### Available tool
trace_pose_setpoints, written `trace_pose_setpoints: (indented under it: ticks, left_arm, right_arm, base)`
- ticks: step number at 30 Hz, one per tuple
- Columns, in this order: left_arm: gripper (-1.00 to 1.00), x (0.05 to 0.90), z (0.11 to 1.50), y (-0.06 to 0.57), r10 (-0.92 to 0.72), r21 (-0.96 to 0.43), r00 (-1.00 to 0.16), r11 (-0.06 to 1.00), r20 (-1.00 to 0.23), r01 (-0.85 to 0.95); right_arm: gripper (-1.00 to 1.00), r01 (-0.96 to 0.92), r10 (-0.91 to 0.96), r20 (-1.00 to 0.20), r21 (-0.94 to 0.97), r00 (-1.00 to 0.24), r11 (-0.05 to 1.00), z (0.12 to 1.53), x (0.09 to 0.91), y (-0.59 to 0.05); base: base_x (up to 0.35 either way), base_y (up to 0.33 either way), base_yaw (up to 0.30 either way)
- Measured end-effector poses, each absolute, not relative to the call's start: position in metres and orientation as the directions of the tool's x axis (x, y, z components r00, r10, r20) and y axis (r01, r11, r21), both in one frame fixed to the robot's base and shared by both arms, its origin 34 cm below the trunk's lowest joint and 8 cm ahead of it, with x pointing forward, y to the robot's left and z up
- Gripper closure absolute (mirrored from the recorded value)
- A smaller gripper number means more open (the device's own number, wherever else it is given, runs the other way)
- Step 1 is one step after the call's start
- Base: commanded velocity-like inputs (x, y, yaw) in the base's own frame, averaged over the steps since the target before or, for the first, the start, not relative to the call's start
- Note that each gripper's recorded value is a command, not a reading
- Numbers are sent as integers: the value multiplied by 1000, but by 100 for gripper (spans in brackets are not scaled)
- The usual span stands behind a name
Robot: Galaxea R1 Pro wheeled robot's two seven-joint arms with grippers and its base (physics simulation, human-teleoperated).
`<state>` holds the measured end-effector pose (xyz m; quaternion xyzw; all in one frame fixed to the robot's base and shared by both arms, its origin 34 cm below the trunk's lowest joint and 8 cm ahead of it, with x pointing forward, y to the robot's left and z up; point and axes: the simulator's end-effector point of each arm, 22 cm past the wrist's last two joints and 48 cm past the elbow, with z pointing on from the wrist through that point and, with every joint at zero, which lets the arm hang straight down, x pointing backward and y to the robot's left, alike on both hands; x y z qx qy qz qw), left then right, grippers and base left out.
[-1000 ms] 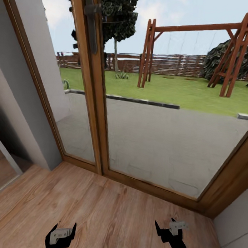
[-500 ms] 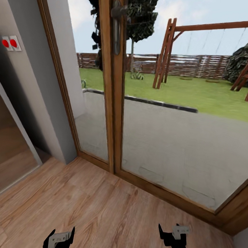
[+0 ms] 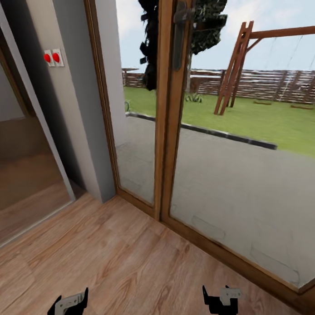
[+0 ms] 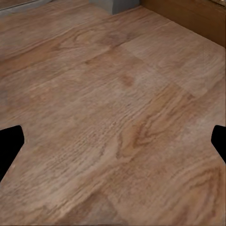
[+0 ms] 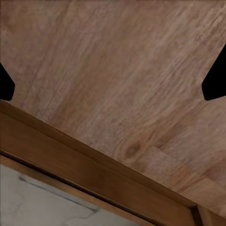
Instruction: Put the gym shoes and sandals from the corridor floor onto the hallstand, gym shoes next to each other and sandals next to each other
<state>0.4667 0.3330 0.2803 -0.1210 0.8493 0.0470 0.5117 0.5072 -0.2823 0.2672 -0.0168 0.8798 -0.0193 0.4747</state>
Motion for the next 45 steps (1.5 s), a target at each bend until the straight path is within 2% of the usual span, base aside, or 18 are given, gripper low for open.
trace_pose_setpoints:
  ticks: [45]
  left_arm:
    - [-100,464,280,339,-154,-24,-449,959,-880,-282]
  right_arm:
    - [-100,-12,-47,-832,-48,-553,999,266,506,-281]
  base:
    - [0,0,274]
